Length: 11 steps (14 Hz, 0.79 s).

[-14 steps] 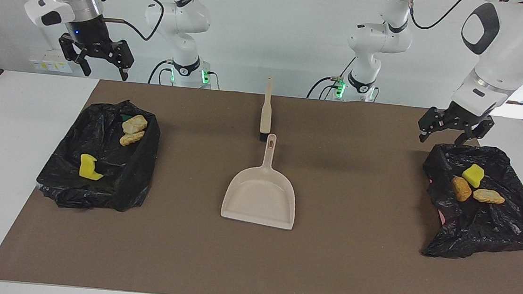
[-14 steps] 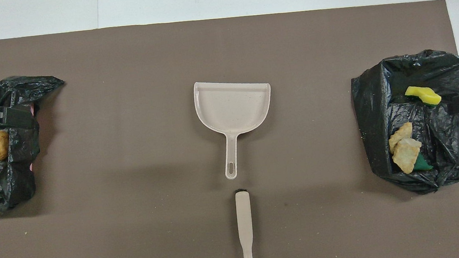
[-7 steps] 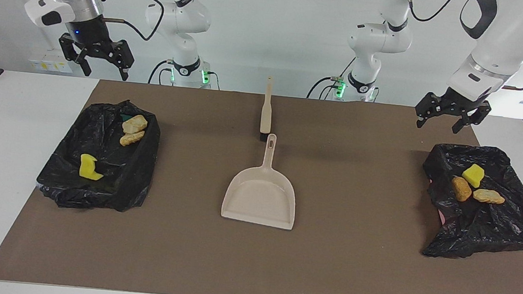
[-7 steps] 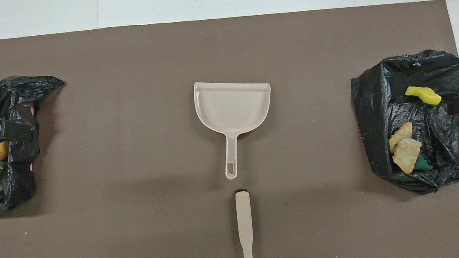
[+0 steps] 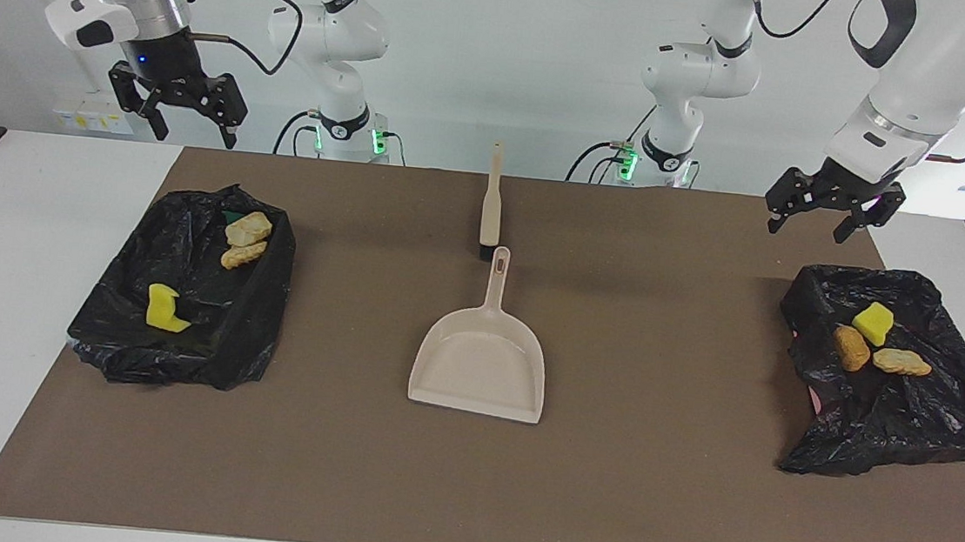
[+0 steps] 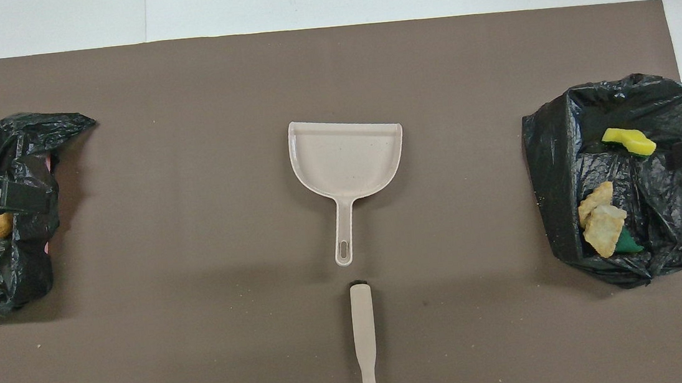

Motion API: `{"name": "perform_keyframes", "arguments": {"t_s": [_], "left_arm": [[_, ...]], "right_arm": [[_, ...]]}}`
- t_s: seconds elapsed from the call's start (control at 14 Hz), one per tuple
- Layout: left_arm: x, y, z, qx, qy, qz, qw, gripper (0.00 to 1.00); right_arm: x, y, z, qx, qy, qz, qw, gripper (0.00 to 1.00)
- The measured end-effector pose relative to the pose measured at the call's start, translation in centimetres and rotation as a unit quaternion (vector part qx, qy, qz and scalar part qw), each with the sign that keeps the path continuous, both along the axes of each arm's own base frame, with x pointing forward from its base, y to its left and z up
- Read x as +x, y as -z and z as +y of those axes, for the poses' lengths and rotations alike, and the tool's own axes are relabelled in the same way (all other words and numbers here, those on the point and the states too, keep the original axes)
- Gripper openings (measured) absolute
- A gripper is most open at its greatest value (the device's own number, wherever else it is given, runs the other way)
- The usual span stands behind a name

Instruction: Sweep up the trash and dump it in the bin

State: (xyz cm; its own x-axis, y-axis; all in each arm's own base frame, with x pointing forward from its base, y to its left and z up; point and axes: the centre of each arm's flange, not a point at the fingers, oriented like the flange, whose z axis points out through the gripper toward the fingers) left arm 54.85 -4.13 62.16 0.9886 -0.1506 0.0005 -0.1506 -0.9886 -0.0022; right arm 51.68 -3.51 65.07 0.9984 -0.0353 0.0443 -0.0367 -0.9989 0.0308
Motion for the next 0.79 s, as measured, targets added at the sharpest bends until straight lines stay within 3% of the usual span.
{"name": "perform_keyframes", "arguments": {"t_s": [0.79], "left_arm": [[-0.37,-0.28,-0.16,0.000,0.001,0.006,1.000,1.00]], "right_arm": [[0.00,0.00,0.00,0.000,0.000,0.000,1.000,1.00]]}}
